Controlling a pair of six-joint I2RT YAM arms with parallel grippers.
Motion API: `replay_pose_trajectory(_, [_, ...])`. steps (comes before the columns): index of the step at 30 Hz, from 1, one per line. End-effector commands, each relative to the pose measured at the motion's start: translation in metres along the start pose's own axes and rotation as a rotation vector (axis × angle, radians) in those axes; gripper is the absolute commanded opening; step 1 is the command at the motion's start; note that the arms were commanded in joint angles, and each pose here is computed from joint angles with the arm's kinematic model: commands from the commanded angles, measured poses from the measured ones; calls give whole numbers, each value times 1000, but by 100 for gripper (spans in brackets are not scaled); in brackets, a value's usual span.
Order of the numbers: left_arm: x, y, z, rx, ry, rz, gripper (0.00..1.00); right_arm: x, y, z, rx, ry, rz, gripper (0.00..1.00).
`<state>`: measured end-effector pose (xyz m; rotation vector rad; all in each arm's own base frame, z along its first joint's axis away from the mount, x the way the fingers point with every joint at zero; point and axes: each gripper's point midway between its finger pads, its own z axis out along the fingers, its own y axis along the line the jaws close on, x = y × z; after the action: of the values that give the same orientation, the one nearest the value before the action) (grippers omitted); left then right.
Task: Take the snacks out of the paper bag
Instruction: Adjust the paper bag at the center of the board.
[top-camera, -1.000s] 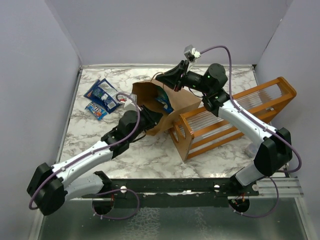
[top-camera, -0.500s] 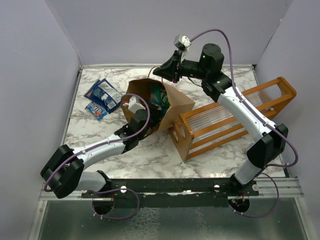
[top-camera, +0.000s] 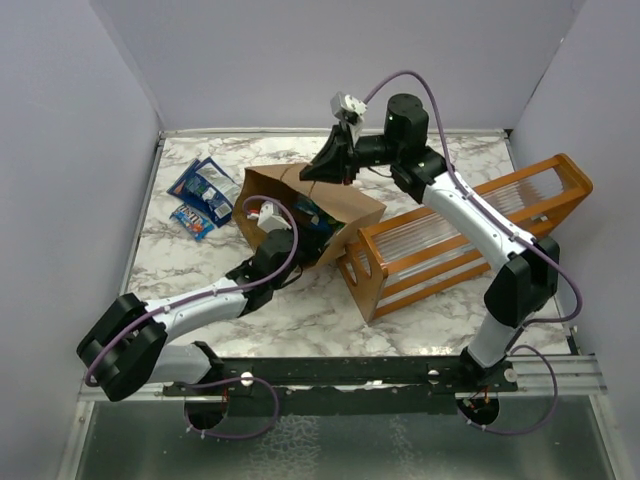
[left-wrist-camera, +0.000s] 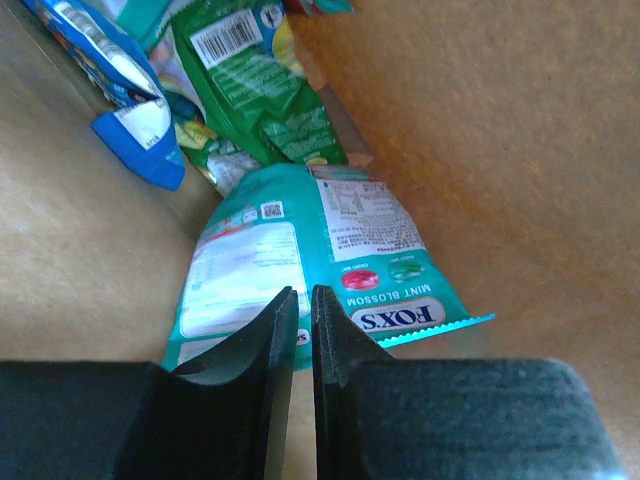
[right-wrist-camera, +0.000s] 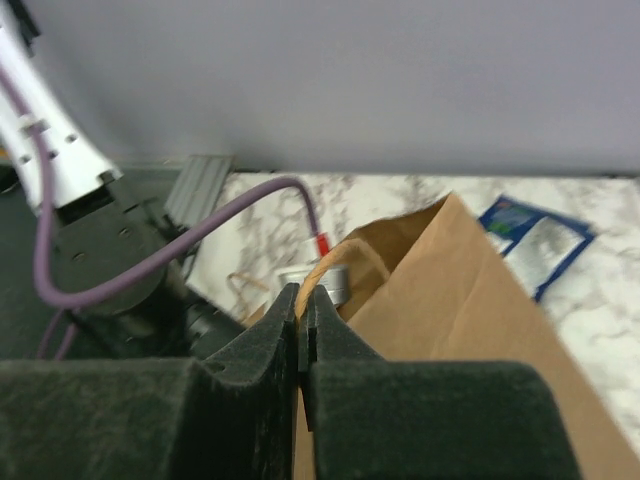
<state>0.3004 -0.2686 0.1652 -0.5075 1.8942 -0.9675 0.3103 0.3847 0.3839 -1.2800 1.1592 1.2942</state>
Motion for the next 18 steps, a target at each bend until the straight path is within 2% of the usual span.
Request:
replay_pose_trajectory(1, [14, -13, -5, 57, 26, 26, 14, -3, 51, -13, -135, -13, -16, 2])
replay_pose_trajectory(4, [17, -21, -8, 67, 30, 58, 14, -1, 51, -18, -75, 10, -15, 2])
replay_pose_trajectory(6, [13, -20, -15, 70, 17, 63, 14, 2, 42, -23, 28, 31, -16, 2])
replay_pose_trajectory(11, [-6, -7, -35, 29, -55, -8, 15, -6, 38, -39, 196, -9, -56, 2])
replay_pose_trajectory(16, [-21, -9, -41, 10, -103, -46, 30, 9, 44, -42, 191, 1, -42, 2])
replay_pose_trajectory(18, [-19, -15, -37, 15, -87, -43, 31, 16, 43, -42, 204, 13, -22, 2])
